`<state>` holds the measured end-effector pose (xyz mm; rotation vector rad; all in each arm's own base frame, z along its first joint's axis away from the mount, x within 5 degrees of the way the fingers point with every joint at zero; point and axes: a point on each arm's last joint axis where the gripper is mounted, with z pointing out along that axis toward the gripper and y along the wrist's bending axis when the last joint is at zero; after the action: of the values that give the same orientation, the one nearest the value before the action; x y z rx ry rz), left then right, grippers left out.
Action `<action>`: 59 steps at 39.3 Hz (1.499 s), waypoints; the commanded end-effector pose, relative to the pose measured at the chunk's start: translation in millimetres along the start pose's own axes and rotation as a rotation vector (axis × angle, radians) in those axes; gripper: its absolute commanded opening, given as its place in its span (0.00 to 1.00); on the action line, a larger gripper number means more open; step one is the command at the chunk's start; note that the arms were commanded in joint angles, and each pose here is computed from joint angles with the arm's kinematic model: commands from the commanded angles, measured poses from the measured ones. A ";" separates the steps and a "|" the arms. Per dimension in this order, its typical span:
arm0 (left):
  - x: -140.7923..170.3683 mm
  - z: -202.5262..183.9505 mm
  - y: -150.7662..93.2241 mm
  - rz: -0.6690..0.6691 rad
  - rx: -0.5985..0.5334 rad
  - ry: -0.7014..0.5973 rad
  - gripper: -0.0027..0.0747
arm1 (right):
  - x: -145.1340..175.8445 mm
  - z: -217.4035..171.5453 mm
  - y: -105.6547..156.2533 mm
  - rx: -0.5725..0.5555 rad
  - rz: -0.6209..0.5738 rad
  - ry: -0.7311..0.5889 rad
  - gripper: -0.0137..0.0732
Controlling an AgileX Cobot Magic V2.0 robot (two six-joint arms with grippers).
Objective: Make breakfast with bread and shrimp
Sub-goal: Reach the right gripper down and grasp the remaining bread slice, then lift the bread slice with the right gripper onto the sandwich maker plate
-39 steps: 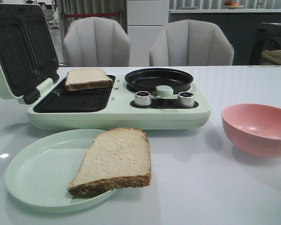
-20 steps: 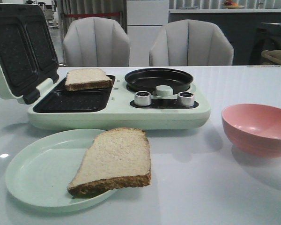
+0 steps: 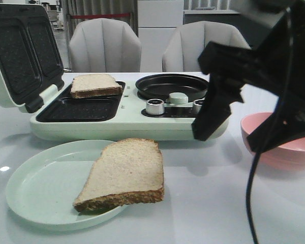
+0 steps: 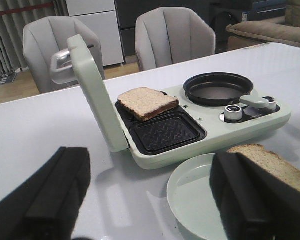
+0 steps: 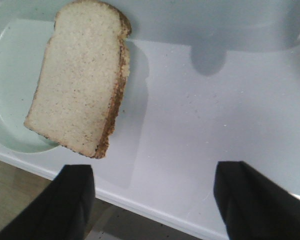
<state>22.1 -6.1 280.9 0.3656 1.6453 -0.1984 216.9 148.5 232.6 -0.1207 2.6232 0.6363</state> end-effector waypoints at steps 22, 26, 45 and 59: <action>-14.9 -7.4 0.8 -0.014 -0.003 -0.124 0.75 | -40.8 73.9 -15.2 -0.283 0.219 -0.002 0.84; -14.9 -7.4 0.8 -0.014 -0.003 -0.124 0.75 | -41.8 83.6 -13.3 -0.352 0.219 -0.017 0.84; -14.9 -7.4 0.8 -0.014 -0.003 -0.124 0.75 | -40.4 111.0 -17.7 -0.438 0.282 -0.034 0.66; -14.9 -7.4 0.8 -0.014 -0.003 -0.124 0.75 | -40.3 105.0 -9.5 -0.531 0.195 -0.037 0.41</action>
<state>22.1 -6.1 280.9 0.3656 1.6453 -0.1984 291.6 183.5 131.8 0.0144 2.5296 1.2514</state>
